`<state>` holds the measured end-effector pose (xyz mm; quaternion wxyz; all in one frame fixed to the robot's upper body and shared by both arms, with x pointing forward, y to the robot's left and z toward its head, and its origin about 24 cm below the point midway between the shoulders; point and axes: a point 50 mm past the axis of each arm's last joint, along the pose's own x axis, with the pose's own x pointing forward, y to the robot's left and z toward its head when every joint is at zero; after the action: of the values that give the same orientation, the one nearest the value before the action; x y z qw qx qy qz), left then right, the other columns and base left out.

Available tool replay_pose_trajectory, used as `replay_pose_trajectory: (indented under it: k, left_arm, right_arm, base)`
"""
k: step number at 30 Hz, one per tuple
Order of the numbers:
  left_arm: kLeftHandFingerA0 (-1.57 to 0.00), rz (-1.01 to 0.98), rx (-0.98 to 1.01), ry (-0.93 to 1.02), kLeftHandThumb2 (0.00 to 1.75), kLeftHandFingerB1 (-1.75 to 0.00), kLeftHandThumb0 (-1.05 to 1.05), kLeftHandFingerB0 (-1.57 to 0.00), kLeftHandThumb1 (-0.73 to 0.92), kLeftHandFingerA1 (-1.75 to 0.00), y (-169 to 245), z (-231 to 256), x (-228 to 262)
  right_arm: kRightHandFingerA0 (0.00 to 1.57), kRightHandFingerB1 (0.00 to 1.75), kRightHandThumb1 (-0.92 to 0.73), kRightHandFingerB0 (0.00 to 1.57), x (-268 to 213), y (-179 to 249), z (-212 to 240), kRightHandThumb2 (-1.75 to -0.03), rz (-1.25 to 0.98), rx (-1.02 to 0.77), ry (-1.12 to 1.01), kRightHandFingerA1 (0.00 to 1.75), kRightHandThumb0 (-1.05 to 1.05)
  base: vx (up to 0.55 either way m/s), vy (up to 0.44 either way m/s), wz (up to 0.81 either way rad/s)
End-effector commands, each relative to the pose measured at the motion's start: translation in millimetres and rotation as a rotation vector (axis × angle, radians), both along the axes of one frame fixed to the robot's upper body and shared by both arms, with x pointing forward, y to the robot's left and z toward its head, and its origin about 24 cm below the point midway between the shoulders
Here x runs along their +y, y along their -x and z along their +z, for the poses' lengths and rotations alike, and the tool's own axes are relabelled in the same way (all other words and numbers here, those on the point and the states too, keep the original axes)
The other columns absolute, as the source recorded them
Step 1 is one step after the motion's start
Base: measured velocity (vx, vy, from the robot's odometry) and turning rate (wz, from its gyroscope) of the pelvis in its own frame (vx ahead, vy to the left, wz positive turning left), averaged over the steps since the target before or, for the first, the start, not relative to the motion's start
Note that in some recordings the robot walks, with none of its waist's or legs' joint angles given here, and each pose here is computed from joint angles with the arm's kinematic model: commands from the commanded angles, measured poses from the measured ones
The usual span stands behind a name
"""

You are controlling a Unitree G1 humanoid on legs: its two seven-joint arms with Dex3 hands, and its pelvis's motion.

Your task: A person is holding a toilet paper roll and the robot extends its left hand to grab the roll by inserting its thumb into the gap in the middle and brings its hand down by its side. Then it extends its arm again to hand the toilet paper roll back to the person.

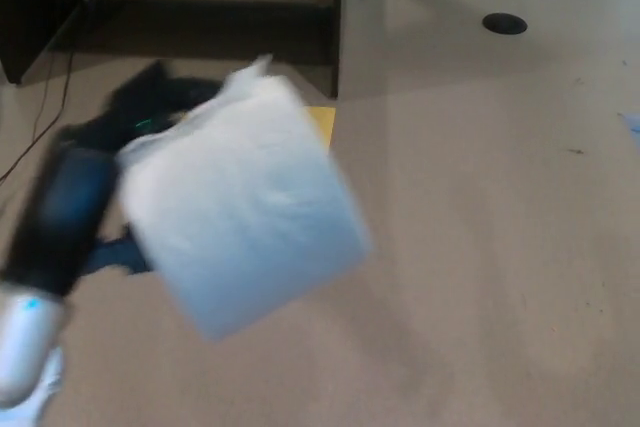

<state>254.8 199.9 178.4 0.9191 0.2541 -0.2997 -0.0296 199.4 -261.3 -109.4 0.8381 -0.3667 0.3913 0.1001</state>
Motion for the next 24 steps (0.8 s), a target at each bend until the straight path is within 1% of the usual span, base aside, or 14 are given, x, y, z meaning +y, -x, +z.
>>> replay_pose_trajectory:
  k: [1, 3, 4, 5, 7, 8, 9, 10, 13, 14, 15, 16, 21, 24]
  left_arm:
    - [-1.01, 0.049, 0.113, 0.052, 0.64, -1.16, -0.12, -0.83, 0.82, -1.33, 15, -41, 37]
    - [-1.01, 0.105, 0.178, 0.04, 0.68, -1.13, -0.03, -0.84, 0.78, -1.27, 22, -68, 54]
    - [-1.03, 0.163, 0.258, 0.053, 0.66, -1.13, -0.09, -0.85, 0.79, -1.28, 30, -88, 68]
    - [-0.99, 0.226, 0.322, 0.039, 0.69, -1.1, -0.01, -0.84, 0.76, -1.26, 41, -110, 84]
    - [-0.97, 0.317, 0.431, 0.02, 0.72, -1.12, -0.05, -0.82, 0.77, -1.28, 56, -138, 104]
    - [-0.97, 0.349, 0.472, 0.039, 0.79, -1.1, 0.02, -0.83, 0.73, -1.29, 65, -151, 112]
    - [-0.94, 0.409, 0.53, 0.008, 0.83, -1.14, -0.02, -0.82, 0.7, -1.31, 73, -162, 120]
    - [-0.89, 0.457, 0.595, 0.018, 0.82, -1.16, 0.03, -0.81, 0.73, -1.33, 85, -175, 129]
    - [-0.88, 0.519, 0.701, 0.093, 0.76, -1.17, -0.03, -0.78, 0.79, -1.39, 101, -198, 137]
    - [-0.87, 0.549, 0.737, 0.061, 0.73, -1.15, -0.05, -0.78, 0.78, -1.36, 106, -205, 138]
    - [-0.88, 0.563, 0.757, 0.053, 0.72, -1.14, -0.05, -0.78, 0.79, -1.36, 110, -210, 139]
    - [-0.88, 0.576, 0.787, 0.049, 0.7, -1.12, -0.05, -0.79, 0.8, -1.36, 115, -215, 140]
    - [-0.82, 0.603, 0.924, 0.016, 0.69, -1.1, 0.02, -0.84, 0.79, -1.33, 125, -234, 146]
    - [-0.8, 0.597, 0.981, -0.004, 0.67, -1.09, -0.05, -0.84, 0.78, -1.32, 123, -237, 150]
  right_arm:
    - [0.72, 0.41, -0.64, 0.49, -17, 4, 4, -0.59, -0.03, 0.008, 0.033, 0.58, -0.35]
    - [0.71, 0.41, -0.64, 0.49, -20, 5, 5, -0.59, -0.034, 0.006, 0.042, 0.6, -0.35]
    - [0.72, 0.42, -0.65, 0.49, -20, 5, 5, -0.59, -0.03, 0.001, 0.043, 0.67, -0.35]
    - [0.71, 0.43, -0.65, 0.49, -20, 5, 5, -0.59, -0.022, 0.0, 0.047, 0.66, -0.36]
    - [0.71, 0.43, -0.67, 0.5, -20, 5, 5, -0.6, -0.02, 0.001, 0.049, 0.66, -0.35]
    - [0.7, 0.43, -0.67, 0.5, -20, 5, 5, -0.6, -0.019, 0.001, 0.052, 0.65, -0.35]
    - [0.71, 0.43, -0.67, 0.5, -20, 5, 5, -0.6, -0.018, 0.004, 0.055, 0.62, -0.35]
    - [0.7, 0.43, -0.67, 0.51, -20, 5, 5, -0.6, -0.013, 0.004, 0.064, 0.62, -0.35]
    - [0.71, 0.43, -0.67, 0.51, -25, 0, 10, -0.6, -0.012, -0.011, 0.072, 0.64, -0.35]
    - [0.66, 0.56, -0.53, 0.45, -27, -3, 13, -0.86, -0.018, -0.018, 0.07, 0.72, -0.42]
    - [0.66, 0.56, -0.53, 0.44, -28, -3, 13, -0.86, -0.018, -0.019, 0.071, 0.72, -0.41]
    - [0.7, 0.43, -0.66, 0.51, -28, -3, 13, -0.59, -0.018, -0.02, 0.071, 0.62, -0.36]
    - [0.71, 0.43, -0.66, 0.53, -27, -6, 14, -0.59, -0.016, -0.023, 0.079, 0.63, -0.34]
    - [0.69, 0.43, -0.66, 0.51, -26, -6, 14, -0.6, -0.015, -0.021, 0.068, 0.62, -0.35]
  base:
    - [0.0, 0.0, 0.0]
    - [0.0, 0.0, 0.0]
    - [0.0, 0.0, 0.0]
    - [0.0, 0.0, 0.0]
    - [0.0, 0.0, 0.0]
    - [0.0, 0.0, 0.0]
    - [0.0, 0.0, 0.0]
    - [0.0, 0.0, 0.0]
    - [0.0, 0.0, 0.0]
    - [0.0, 0.0, 0.0]
    - [0.0, 0.0, 0.0]
    - [0.0, 0.0, 0.0]
    - [0.0, 0.0, 0.0]
    - [0.0, 0.0, 0.0]
